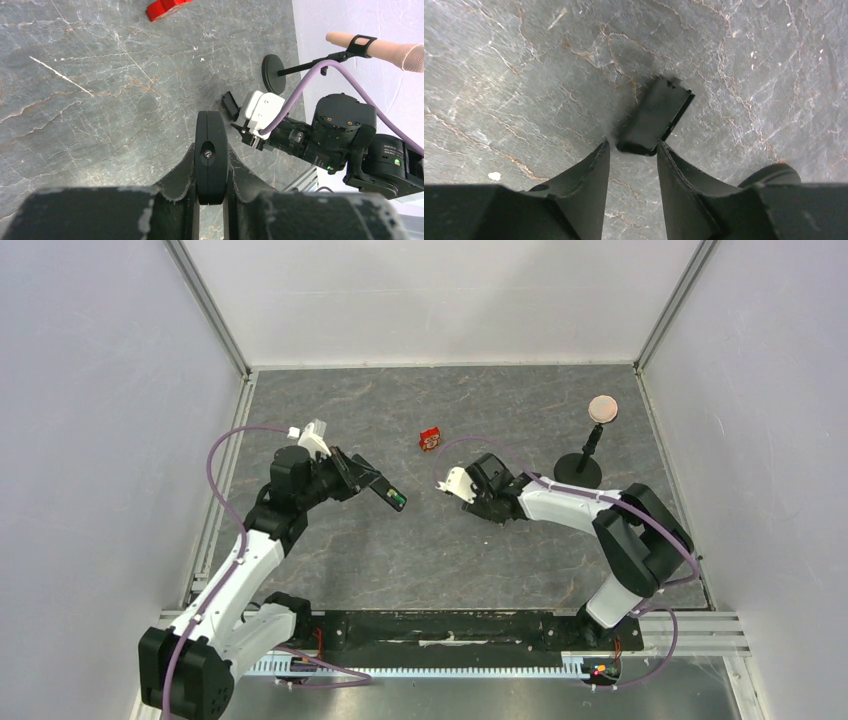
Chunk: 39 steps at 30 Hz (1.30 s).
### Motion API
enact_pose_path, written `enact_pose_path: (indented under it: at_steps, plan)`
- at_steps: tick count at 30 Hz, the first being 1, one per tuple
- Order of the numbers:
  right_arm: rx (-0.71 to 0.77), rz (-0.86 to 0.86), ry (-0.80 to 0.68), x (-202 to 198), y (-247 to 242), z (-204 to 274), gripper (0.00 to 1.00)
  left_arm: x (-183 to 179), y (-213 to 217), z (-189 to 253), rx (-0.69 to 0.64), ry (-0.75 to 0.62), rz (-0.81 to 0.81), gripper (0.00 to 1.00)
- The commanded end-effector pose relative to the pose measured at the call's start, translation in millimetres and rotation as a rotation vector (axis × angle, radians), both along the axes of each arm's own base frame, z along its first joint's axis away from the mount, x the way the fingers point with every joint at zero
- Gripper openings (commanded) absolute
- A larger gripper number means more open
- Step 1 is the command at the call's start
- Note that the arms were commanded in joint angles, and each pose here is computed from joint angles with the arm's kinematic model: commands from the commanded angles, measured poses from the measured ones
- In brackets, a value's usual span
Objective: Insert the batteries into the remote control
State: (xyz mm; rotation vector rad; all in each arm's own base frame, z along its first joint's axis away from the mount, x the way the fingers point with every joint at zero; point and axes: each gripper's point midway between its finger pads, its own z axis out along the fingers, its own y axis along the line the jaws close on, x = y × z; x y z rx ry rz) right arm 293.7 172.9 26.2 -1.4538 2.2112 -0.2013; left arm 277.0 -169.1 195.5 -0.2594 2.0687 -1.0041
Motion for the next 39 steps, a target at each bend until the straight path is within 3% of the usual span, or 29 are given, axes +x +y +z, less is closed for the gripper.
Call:
enact_pose_path:
  at_steps: [1, 9, 16, 19, 25, 26, 28, 31, 39]
  plan:
    - [0.024, 0.034, -0.012, 14, 5, -2, 0.40, 5, 0, 24, 0.018, -0.066, -0.040, 0.02]
    - [0.085, 0.053, 0.042, 15, 8, -8, 0.33, 12, 1, 25, -0.001, -0.056, -0.034, 0.02]
    - [0.183, -0.044, 0.090, 19, 26, -8, 0.06, 16, 1, 23, -0.010, -0.052, -0.026, 0.02]
    - [0.256, -0.164, 0.103, 25, 36, -3, 0.00, 16, 1, 22, -0.013, -0.051, -0.021, 0.02]
    - [0.400, -0.539, 0.202, 37, 63, 9, 0.00, 14, 3, 21, -0.024, -0.050, -0.009, 0.02]
    - [0.436, -0.585, 0.208, 38, 67, 10, 0.02, 14, 3, 21, -0.027, -0.051, -0.006, 0.02]
    - [0.521, -0.621, 0.247, 32, 79, 13, 0.25, 13, 4, 22, -0.031, -0.056, 0.000, 0.02]
    - [0.612, -0.611, 0.232, 33, 87, 20, 0.43, 11, 5, 22, -0.040, -0.058, 0.007, 0.02]
    - [0.553, -0.366, 0.108, 41, 79, 35, 0.48, 0, 8, 24, -0.064, -0.070, 0.026, 0.02]
